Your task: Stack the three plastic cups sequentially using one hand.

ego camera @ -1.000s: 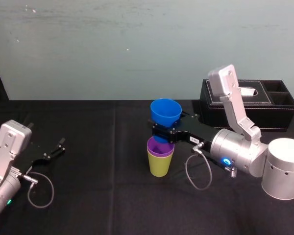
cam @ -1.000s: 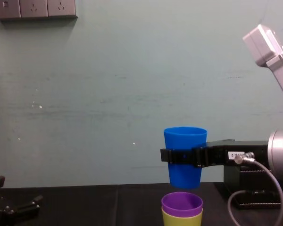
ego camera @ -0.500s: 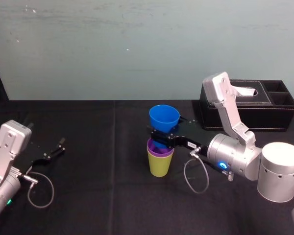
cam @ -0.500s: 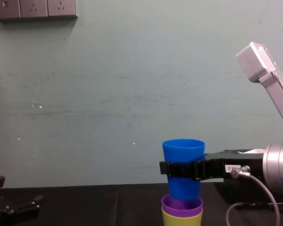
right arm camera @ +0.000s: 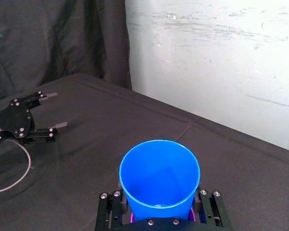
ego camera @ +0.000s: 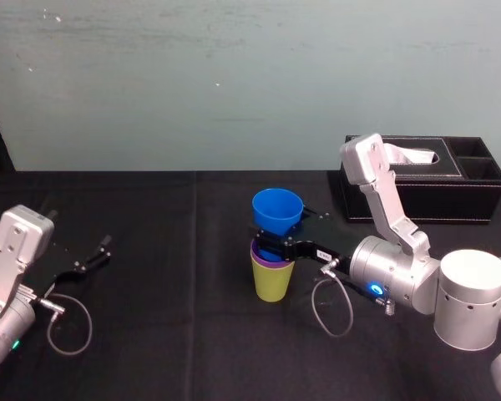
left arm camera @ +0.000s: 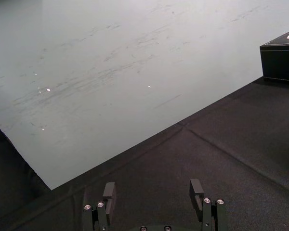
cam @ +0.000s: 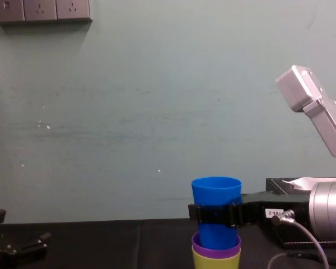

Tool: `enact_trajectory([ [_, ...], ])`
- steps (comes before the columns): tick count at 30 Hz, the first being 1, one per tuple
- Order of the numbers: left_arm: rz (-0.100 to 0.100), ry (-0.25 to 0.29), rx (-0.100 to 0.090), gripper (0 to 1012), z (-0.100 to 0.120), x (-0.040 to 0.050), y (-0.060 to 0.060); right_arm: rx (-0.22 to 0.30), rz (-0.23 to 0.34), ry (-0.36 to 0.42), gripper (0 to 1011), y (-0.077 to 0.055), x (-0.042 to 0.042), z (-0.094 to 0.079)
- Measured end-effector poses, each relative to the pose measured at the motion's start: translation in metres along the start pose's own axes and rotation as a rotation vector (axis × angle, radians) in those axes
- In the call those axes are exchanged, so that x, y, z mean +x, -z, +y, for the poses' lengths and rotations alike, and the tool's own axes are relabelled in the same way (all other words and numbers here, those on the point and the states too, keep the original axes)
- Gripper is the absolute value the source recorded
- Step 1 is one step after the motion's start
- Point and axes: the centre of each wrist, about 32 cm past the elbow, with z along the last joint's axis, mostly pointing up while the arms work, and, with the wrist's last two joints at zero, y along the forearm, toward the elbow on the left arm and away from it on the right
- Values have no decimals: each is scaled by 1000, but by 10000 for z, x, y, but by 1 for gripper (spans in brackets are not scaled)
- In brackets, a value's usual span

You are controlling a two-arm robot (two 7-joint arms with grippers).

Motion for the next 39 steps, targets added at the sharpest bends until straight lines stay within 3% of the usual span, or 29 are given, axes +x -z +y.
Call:
enact_trajectory([
  [16,0,0,0,1000,0,0,0,-20,-11,2,731,106,-18,60],
  [25,0,0,0,1000,0,0,0,-18,-9,2,732,98,-14,56],
  [33,0,0,0,1000,0,0,0,-15,-7,2,929,91,-13,52],
  [39,0,0,0,1000,0,0,0,-14,-6,2,1003,89,-11,50],
])
